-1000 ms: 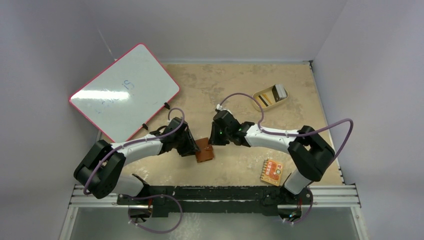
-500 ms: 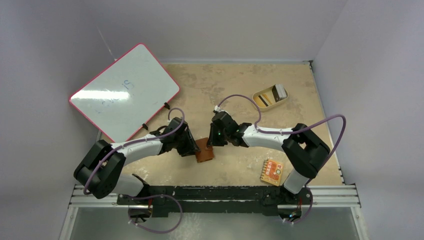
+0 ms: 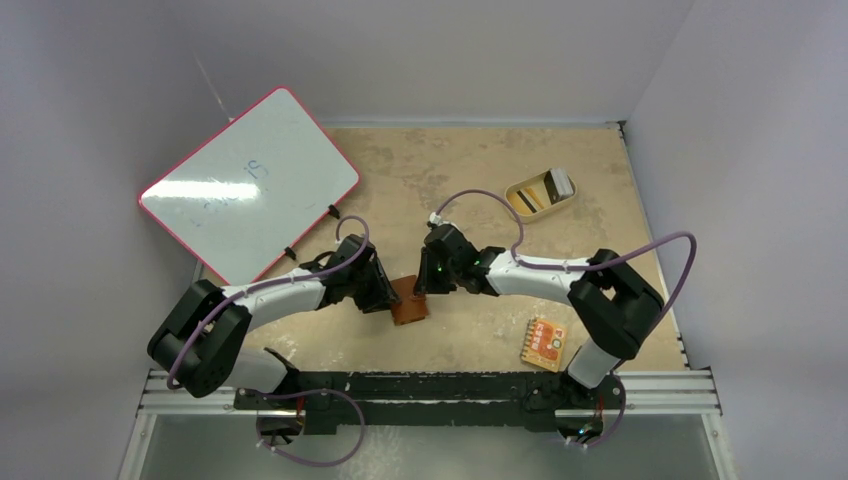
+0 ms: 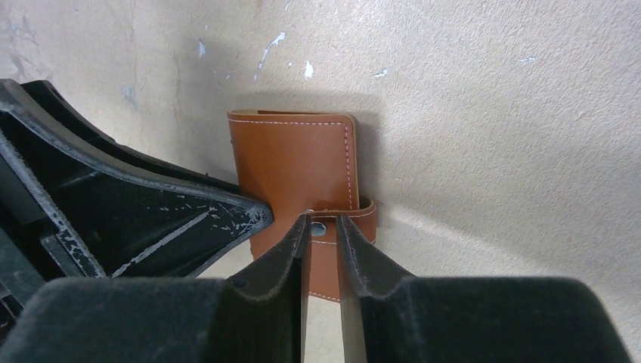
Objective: Put the credit cards into the card holder
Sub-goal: Close the card holder at the center of the board.
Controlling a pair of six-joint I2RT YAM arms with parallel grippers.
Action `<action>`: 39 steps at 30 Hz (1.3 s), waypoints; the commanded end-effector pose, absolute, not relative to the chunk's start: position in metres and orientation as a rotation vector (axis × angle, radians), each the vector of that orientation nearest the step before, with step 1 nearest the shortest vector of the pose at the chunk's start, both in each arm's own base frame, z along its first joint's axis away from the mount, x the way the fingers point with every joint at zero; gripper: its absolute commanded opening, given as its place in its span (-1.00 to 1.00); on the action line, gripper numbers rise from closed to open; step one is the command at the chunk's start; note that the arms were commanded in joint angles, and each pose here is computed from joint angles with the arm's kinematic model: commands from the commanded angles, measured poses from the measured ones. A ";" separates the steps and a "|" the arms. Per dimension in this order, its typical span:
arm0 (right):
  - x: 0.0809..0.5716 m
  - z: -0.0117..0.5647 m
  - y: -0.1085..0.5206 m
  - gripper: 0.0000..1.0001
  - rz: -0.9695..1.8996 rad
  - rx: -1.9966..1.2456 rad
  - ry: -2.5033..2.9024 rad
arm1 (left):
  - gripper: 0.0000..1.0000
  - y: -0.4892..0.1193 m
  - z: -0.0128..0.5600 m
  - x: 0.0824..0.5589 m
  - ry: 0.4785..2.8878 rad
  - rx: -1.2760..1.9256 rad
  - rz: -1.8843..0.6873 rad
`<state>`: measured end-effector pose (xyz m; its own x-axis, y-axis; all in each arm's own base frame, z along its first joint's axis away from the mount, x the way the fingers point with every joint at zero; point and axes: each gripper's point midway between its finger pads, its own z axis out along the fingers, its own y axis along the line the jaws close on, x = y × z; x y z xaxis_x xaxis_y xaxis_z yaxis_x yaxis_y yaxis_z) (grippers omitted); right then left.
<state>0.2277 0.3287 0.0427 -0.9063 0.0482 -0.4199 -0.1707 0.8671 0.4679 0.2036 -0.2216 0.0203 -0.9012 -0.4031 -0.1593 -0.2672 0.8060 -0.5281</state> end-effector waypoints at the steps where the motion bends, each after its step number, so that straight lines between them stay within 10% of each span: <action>1: 0.231 0.057 0.328 -0.57 0.715 -0.091 2.568 | -0.31 -0.213 0.010 0.198 2.753 -0.523 -0.671; 39: 0.217 0.036 0.345 -0.67 0.740 -0.170 2.616 | -0.30 -0.215 0.013 0.200 2.749 -0.512 -0.675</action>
